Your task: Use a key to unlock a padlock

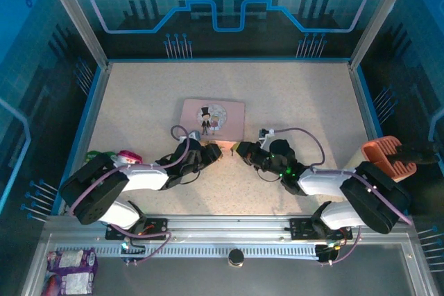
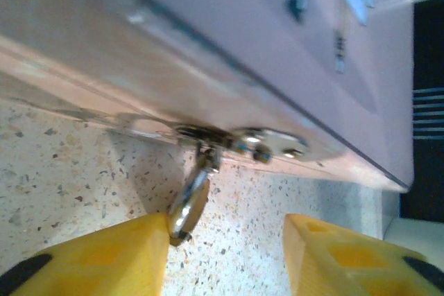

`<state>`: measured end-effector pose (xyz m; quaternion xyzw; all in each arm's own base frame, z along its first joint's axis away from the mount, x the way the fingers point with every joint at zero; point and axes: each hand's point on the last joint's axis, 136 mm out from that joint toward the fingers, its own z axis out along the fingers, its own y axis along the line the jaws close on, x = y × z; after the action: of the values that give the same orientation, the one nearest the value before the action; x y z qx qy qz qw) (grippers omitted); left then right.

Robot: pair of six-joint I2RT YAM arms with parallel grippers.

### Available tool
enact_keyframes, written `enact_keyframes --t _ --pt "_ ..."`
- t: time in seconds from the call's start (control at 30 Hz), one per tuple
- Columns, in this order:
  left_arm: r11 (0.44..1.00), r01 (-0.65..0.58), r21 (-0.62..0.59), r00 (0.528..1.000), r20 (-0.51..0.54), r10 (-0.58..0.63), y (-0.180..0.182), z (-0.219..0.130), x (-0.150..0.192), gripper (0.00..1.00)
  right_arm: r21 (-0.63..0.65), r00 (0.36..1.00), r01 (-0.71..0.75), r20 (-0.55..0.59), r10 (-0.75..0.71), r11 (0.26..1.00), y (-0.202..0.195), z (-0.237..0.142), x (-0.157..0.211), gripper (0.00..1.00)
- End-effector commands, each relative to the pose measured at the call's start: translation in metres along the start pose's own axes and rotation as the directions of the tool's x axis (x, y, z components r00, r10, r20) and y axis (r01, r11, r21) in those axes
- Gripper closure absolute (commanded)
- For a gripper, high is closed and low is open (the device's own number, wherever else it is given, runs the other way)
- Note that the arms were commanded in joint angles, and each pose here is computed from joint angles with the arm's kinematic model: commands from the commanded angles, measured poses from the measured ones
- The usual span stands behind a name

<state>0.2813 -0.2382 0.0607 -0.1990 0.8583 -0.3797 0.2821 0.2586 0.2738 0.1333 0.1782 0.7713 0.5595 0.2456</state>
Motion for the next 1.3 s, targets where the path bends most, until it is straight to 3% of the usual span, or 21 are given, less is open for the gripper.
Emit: enact_keyframes --t 0.0,0.13,0.27,0.47,0.77,0.97,1.27 --pt "0.993 -0.103 0.056 0.995 0.021 0.102 -0.011 -0.016 -0.004 0.48 0.023 0.996 0.083 0.04 -0.084 0.996 0.008 -0.002 -0.005 1.0" --pt "0.96 -0.223 0.167 0.974 0.085 0.212 -0.033 -0.041 -0.009 0.45 0.009 0.991 0.119 0.068 -0.119 0.993 0.018 -0.007 -0.007 1.0" --pt "0.877 -0.338 0.343 0.941 0.138 0.309 -0.075 -0.067 -0.006 0.43 -0.008 0.983 0.148 0.11 -0.146 0.989 0.031 -0.01 -0.008 1.0" --pt "0.766 -0.364 0.53 0.928 0.141 0.344 -0.118 -0.084 0.008 0.46 -0.059 0.974 0.181 0.151 -0.17 0.982 0.055 -0.011 -0.009 1.0" --pt "0.707 -0.301 0.64 0.945 0.098 0.313 -0.141 -0.081 0.017 0.58 -0.088 0.968 0.204 0.167 -0.188 0.975 0.07 -0.015 -0.006 1.0" --pt "0.701 -0.277 0.657 0.949 0.075 0.305 -0.144 -0.077 0.019 0.63 -0.091 0.968 0.205 0.163 -0.189 0.974 0.069 -0.015 -0.002 1.0" --pt "0.701 -0.265 0.662 0.951 0.059 0.303 -0.147 -0.075 0.021 0.84 -0.093 0.967 0.209 0.168 -0.191 0.974 0.071 -0.016 -0.001 1.0"
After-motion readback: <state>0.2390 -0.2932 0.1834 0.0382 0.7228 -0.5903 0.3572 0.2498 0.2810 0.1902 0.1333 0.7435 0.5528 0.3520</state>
